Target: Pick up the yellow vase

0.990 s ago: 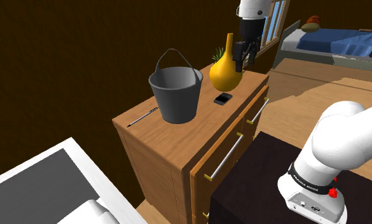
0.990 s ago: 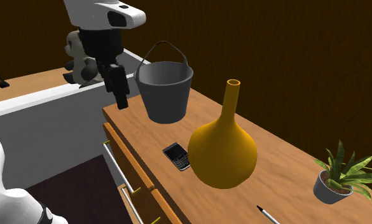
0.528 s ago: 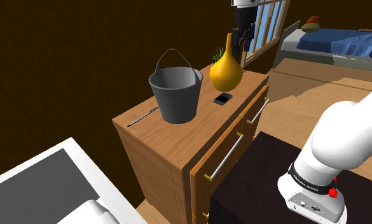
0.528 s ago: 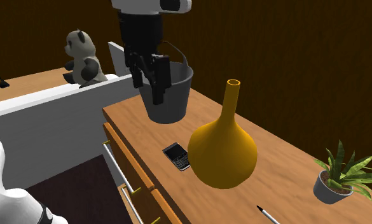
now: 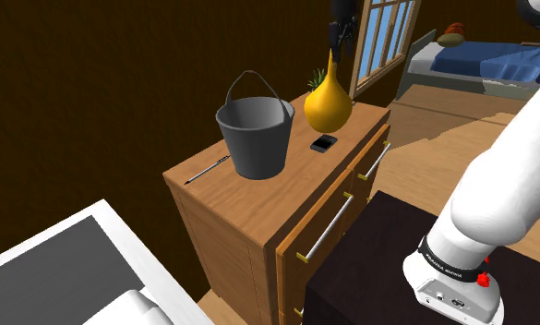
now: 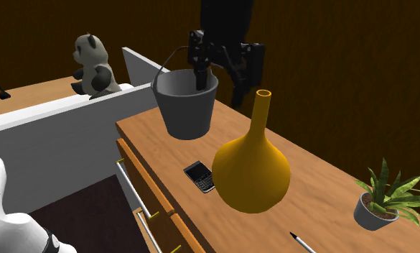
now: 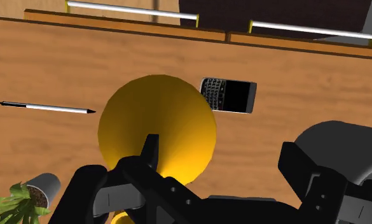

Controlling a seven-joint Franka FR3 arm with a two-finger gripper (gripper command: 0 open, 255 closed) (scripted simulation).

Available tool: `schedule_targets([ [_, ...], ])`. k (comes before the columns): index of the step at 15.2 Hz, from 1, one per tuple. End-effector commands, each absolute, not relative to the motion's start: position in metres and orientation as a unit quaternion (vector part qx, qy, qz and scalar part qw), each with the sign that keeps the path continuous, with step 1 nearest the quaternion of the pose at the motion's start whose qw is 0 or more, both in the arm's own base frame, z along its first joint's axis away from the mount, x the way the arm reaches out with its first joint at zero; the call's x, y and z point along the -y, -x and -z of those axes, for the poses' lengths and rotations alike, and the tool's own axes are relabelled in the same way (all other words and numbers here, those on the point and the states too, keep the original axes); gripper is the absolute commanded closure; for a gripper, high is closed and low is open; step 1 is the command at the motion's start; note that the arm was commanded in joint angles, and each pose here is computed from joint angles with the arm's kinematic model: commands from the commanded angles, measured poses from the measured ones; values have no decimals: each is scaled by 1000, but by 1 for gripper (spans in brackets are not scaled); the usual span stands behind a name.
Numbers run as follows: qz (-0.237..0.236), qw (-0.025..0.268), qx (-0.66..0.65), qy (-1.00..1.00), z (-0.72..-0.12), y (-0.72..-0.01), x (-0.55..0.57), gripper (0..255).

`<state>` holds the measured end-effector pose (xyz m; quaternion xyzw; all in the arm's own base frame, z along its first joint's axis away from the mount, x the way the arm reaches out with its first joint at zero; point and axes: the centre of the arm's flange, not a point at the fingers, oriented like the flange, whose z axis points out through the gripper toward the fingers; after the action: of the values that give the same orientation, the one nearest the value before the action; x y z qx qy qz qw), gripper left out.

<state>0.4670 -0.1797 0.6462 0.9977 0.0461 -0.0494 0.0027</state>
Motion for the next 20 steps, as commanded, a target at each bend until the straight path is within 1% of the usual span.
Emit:
schedule_targets([
  [1, 55, 4, -55, -997, -650, -488, 197, 0],
  [6, 66, 5, -72, -995, -663, -532, 233, 0],
  [13, 66, 5, -72, -995, -623, -532, 233, 0],
  [15, 66, 5, -72, -995, -623, -532, 233, 0],
  [16, 66, 5, -72, -995, -622, -532, 233, 255],
  [20, 66, 5, -72, -995, -622, -532, 233, 255],
])
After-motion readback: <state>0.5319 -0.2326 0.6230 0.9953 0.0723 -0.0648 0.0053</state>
